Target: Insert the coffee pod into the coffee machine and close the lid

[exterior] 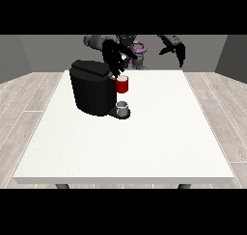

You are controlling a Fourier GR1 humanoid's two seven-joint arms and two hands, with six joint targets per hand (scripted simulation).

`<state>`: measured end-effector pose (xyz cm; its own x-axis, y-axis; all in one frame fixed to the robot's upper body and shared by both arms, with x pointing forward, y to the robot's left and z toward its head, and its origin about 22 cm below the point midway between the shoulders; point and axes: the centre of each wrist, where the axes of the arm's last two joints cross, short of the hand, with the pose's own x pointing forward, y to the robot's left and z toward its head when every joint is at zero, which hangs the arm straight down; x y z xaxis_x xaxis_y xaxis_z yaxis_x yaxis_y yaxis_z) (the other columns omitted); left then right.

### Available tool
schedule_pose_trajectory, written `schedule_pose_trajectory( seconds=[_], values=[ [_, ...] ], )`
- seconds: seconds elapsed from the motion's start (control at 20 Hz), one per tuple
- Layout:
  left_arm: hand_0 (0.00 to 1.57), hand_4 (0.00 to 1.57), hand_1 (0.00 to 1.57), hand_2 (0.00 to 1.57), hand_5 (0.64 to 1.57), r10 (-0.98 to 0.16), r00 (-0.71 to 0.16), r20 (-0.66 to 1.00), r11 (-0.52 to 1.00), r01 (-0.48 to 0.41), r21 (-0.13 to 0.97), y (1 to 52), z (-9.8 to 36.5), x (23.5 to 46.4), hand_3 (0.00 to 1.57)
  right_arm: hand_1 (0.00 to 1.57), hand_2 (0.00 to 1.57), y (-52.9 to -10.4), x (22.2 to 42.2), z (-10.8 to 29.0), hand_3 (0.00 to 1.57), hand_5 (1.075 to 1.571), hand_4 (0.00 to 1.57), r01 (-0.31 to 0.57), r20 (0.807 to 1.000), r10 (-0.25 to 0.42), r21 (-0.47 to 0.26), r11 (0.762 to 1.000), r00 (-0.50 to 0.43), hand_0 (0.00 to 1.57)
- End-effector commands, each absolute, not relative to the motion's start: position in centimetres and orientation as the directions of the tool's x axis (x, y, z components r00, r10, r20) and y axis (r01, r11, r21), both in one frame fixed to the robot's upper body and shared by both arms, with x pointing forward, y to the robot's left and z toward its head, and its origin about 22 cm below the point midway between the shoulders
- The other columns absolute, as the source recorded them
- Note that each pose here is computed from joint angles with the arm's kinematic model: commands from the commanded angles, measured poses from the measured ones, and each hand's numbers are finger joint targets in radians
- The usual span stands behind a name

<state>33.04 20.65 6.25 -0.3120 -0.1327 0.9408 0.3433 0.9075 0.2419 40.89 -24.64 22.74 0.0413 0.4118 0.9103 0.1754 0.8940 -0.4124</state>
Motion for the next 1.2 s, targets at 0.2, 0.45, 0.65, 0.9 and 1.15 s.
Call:
schedule_pose_trajectory(
  seconds=[0.2, 0.45, 0.65, 0.9, 1.15],
  values=[
    [0.0, 0.4, 0.0, 0.0, 1.571, -0.112, -0.385, 0.916, 0.871, 0.406, 0.277, 18.6, 8.6, 34.2, 0.0, 0.0, 0.0, -19.6, 39.5, 28.6, 0.0, 1.571, 0.0, 0.1, 0.854, 0.427, -0.417, 0.903, -0.296, 0.0],
    [0.0, 0.35, 0.0, 0.0, 1.571, -0.073, -0.398, 0.914, 0.856, 0.445, 0.262, 17.6, 9.8, 34.6, 0.0, 0.0, 0.0, -21.2, 38.7, 29.6, 0.0, 1.571, 0.0, 0.146, 0.866, 0.425, -0.4, 0.905, -0.263, 0.0],
    [0.0, 0.2, 0.0, 0.0, 1.571, -0.079, -0.448, 0.891, 0.842, 0.449, 0.301, 16.7, 10.9, 35.0, 0.0, 0.0, 0.0, -21.3, 38.4, 31.0, 0.0, 1.571, 0.0, 0.146, 0.859, 0.361, -0.331, 0.932, -0.362, 0.0],
    [0.0, 0.27, 0.0, 0.0, 1.571, -0.084, -0.453, 0.888, 0.841, 0.445, 0.307, 17.4, 11.9, 34.9, 0.0, 0.0, 0.0, -20.4, 39.7, 30.7, 0.0, 1.571, 0.1, 0.134, 0.831, 0.361, -0.337, 0.932, -0.422, 0.0],
    [0.0, 0.34, 0.0, 0.0, 1.571, -0.069, -0.424, 0.903, 0.858, 0.436, 0.271, 18.5, 11.1, 34.5, 0.0, 0.0, 0.0, -17.9, 40.4, 29.5, 0.0, 1.571, 0.0, 0.029, 0.827, 0.313, -0.34, 0.94, -0.466, 0.0]
  ],
)
